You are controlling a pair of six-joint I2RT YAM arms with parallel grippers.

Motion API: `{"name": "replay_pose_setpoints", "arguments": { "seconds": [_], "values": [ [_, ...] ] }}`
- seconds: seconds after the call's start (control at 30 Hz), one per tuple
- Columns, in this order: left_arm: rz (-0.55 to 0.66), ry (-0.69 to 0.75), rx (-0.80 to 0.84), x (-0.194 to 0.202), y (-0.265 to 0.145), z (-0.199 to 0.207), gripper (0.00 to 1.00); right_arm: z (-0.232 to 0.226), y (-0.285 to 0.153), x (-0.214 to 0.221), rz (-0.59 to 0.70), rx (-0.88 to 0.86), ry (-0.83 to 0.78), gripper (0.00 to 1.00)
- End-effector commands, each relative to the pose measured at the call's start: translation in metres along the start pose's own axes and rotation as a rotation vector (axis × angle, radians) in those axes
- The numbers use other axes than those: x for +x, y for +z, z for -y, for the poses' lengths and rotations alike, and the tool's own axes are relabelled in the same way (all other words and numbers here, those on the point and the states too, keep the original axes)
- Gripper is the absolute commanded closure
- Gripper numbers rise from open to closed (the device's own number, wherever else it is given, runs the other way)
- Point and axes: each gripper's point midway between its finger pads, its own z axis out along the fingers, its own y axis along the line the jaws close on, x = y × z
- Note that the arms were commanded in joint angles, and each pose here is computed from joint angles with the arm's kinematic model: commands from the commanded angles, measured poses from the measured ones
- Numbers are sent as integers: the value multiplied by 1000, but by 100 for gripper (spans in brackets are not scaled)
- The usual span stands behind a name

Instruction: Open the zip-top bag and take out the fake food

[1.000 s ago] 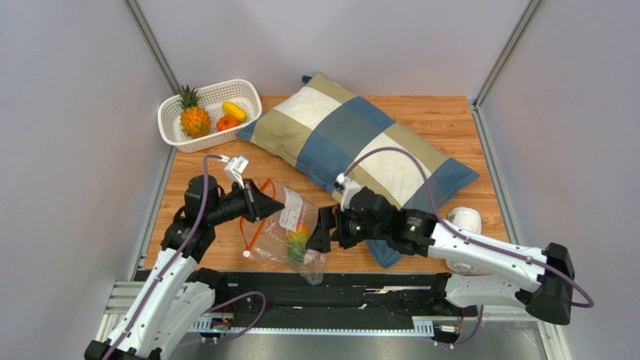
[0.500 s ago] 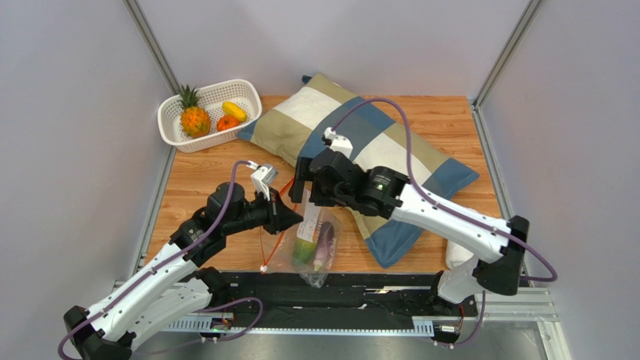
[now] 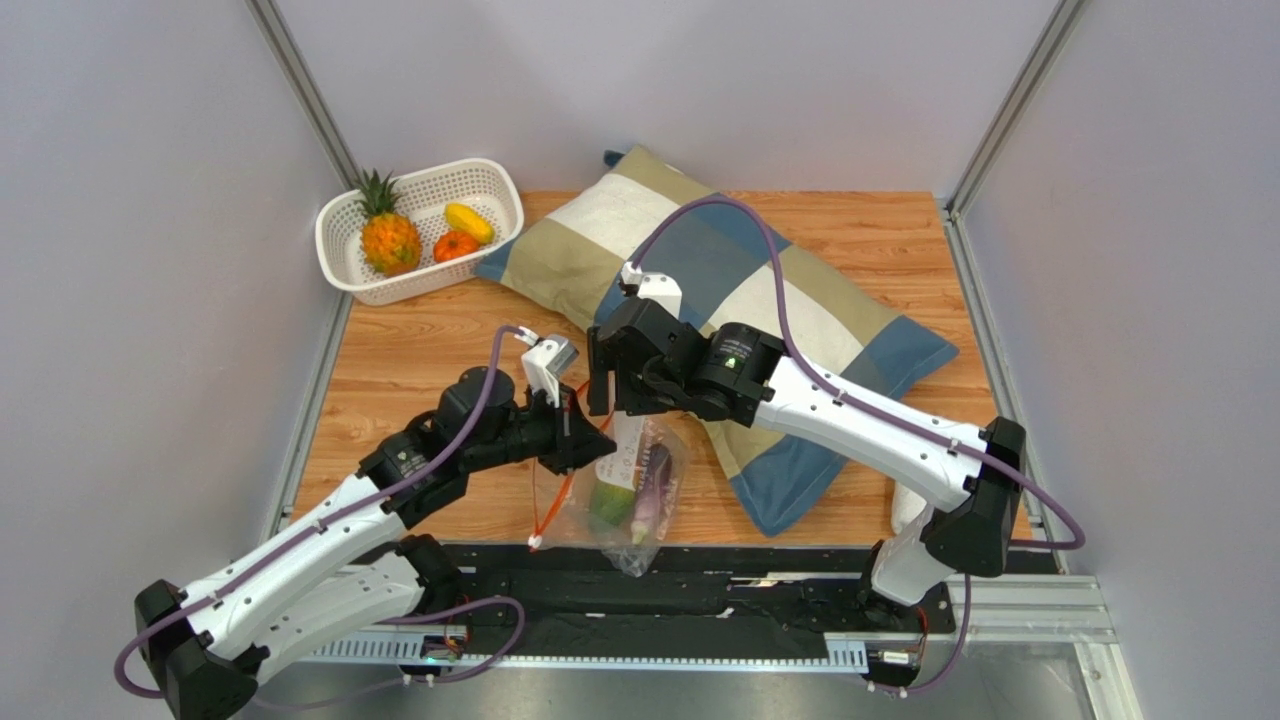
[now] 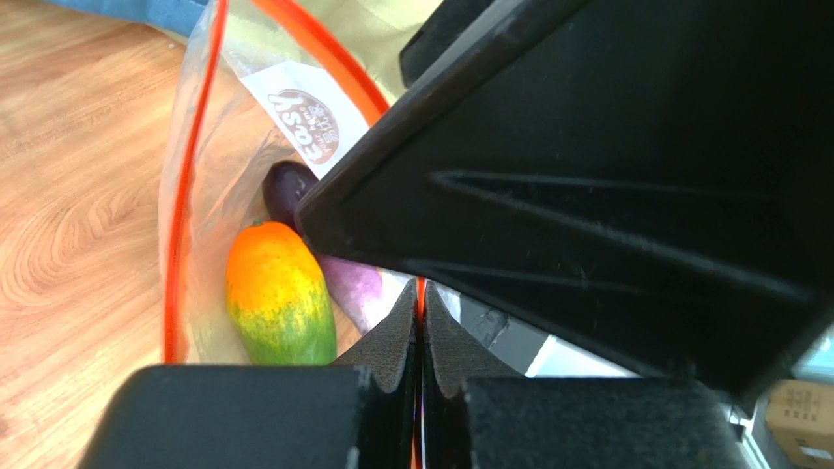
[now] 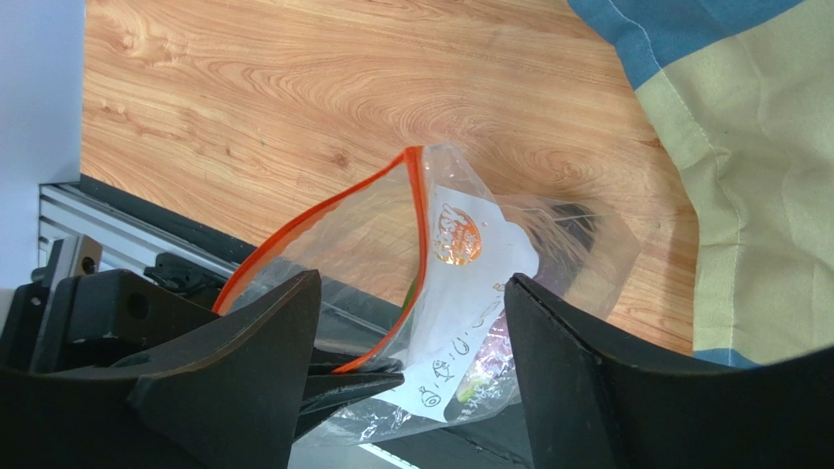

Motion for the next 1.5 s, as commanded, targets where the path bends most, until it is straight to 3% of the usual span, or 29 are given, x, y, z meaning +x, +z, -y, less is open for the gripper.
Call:
{"name": "replay_pose_setpoints", "arguments": {
  "seconds": [0.0,0.03,0.1,0.13,0.17,0.23,0.3,0.33,0.37,0.4,0.57,0.67,0.83,1.1,1.33,1.47],
  "values": [
    [54,36,34,-20,-6,15,100,-7,0,-4,-8,-17,-19,37],
    [63,34,39,-22,-7,17,100,-6,1,-1,-16,-20,-17,53],
    [81,34,49,-27,-14,22,95,-5,9,8,-34,-30,-11,63],
    [84,36,47,-28,-17,23,91,-9,9,11,-44,-52,-8,82],
    [95,40,46,-33,-21,26,86,-11,10,10,-38,-66,-4,88],
    [85,44,20,-32,-31,25,65,-11,7,10,-33,-77,-18,100],
    [92,36,-48,-35,-45,18,52,-16,1,6,-29,-104,-28,100],
    [103,34,-60,-38,-50,18,52,-17,-5,3,-23,-121,-37,100],
    [116,33,-68,-39,-54,18,53,-21,-10,1,-18,-142,-39,100],
    [131,35,-61,-42,-55,19,63,-24,-13,2,-26,-165,-44,100],
    [177,39,-44,-45,-44,16,85,-36,-29,1,-41,-254,-44,100],
    [144,54,-40,-39,-28,11,92,-44,-36,-2,-51,-310,-29,100],
    [149,49,-70,-37,-15,0,96,-53,-45,-9,-72,-394,31,100],
    [243,-8,-261,-46,-24,-21,99,-52,-29,-14,-81,-357,190,100],
    [171,-96,-291,-42,-14,-16,99,-63,-20,-12,-101,-388,241,100],
    [189,-134,-326,-35,-13,-28,100,-63,-28,-22,-72,-400,309,100]
  ]
}}
